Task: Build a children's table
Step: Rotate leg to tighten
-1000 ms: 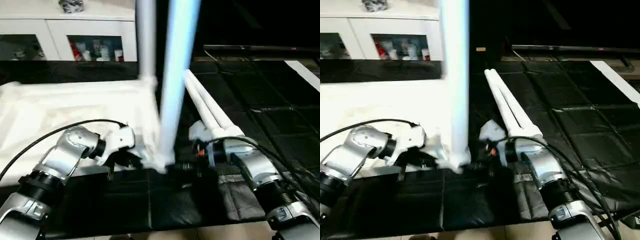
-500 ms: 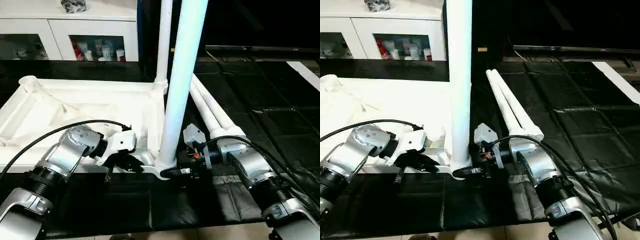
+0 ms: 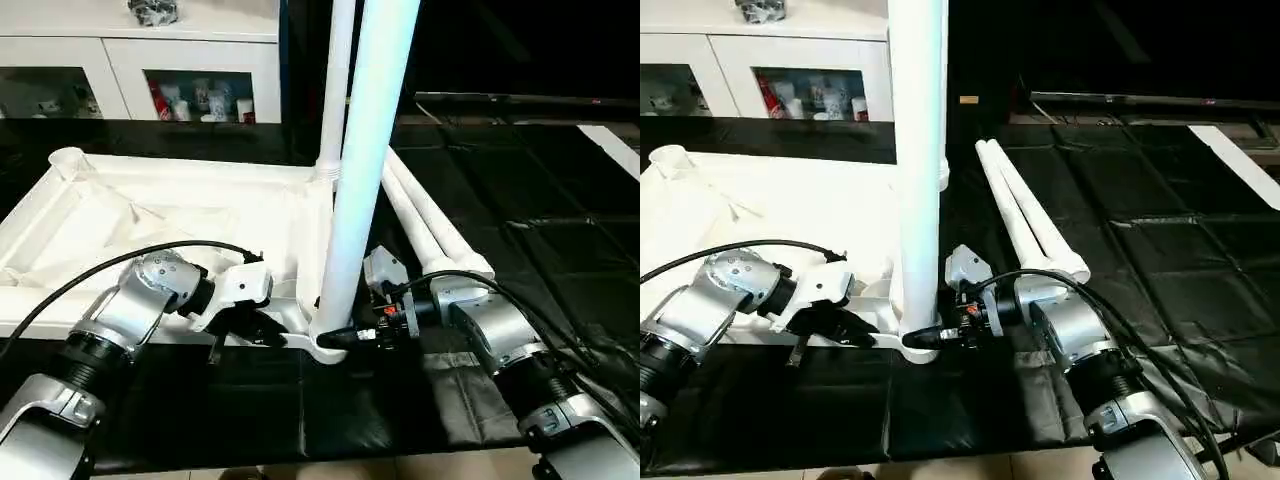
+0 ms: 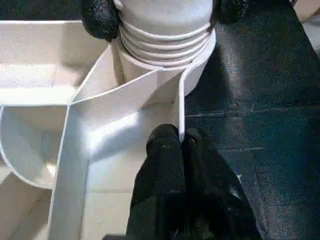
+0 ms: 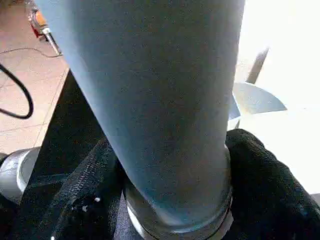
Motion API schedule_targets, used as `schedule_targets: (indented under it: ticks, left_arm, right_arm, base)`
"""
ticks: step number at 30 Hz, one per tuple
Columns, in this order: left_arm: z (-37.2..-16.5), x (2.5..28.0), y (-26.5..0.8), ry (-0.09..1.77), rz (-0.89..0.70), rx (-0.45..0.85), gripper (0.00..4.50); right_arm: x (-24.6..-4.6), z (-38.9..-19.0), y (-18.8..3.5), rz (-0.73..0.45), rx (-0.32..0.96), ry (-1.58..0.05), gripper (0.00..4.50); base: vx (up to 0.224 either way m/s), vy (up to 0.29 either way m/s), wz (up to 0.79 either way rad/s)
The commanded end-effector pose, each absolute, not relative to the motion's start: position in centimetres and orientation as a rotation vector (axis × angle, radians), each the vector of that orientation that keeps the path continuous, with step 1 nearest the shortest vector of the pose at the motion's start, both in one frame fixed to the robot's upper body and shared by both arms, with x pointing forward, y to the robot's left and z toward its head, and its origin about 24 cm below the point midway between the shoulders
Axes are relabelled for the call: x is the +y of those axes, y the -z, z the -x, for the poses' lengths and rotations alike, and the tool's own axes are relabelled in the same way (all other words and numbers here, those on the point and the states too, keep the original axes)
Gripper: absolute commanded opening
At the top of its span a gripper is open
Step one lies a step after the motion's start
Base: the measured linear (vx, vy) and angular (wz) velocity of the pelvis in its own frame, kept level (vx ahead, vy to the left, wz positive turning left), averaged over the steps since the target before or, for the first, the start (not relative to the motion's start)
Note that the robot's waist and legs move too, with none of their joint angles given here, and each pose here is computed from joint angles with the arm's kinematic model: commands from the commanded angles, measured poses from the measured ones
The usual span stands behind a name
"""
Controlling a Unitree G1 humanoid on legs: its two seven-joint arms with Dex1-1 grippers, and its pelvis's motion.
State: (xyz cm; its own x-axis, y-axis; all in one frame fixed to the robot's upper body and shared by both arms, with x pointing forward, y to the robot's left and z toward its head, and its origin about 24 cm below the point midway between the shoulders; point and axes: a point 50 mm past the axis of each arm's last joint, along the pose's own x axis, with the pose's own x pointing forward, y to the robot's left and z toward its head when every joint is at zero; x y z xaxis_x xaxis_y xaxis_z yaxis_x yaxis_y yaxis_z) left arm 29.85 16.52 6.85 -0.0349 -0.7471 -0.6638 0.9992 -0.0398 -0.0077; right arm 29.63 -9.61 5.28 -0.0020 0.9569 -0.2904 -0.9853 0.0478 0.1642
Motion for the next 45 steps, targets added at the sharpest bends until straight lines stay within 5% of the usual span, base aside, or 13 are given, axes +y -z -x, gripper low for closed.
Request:
schedule_targets:
  ticks: [1, 16, 24, 26, 35, 45]
  left_arm:
    - [-30.2, 16.1, -6.7, 1.488, -0.584, 0.564, 0.00]
    - [-31.5, 11.8, -7.9, 0.899, -0.172, 0.452, 0.00]
    - [-31.3, 11.4, -7.8, 0.878, -0.215, 0.470, 0.00]
    - [-31.3, 11.8, -7.8, 0.863, -0.225, 0.476, 0.00]
    - [-31.7, 13.4, -7.8, 0.918, -0.291, 0.489, 0.00]
    - [-30.8, 15.6, -8.0, 1.251, -0.440, 0.506, 0.00]
  right_arm:
    - [-9.1, -29.2, -5.0, 0.066, 0.370, -1.535, 2.63]
    - [-4.0, -32.0, -3.1, -0.075, 0.416, -0.922, 2.62]
    - [-3.3, -32.0, -3.2, -0.033, 0.377, -0.948, 2.62]
    - [-3.5, -32.0, -3.3, -0.074, 0.373, -0.944, 3.32]
    - [-5.4, -31.5, -4.1, -0.106, 0.319, -1.062, 4.15]
    - [-10.9, -31.1, -5.2, 0.052, 0.299, -1.211, 4.44]
  base:
    - [0.000, 0.000, 0.00]
    - [0.000, 0.000, 0.00]
    - [0.000, 0.000, 0.00]
    - [0.000, 0.000, 0.00]
    - [0.000, 0.000, 0.00]
    - [0.000, 0.000, 0.00]
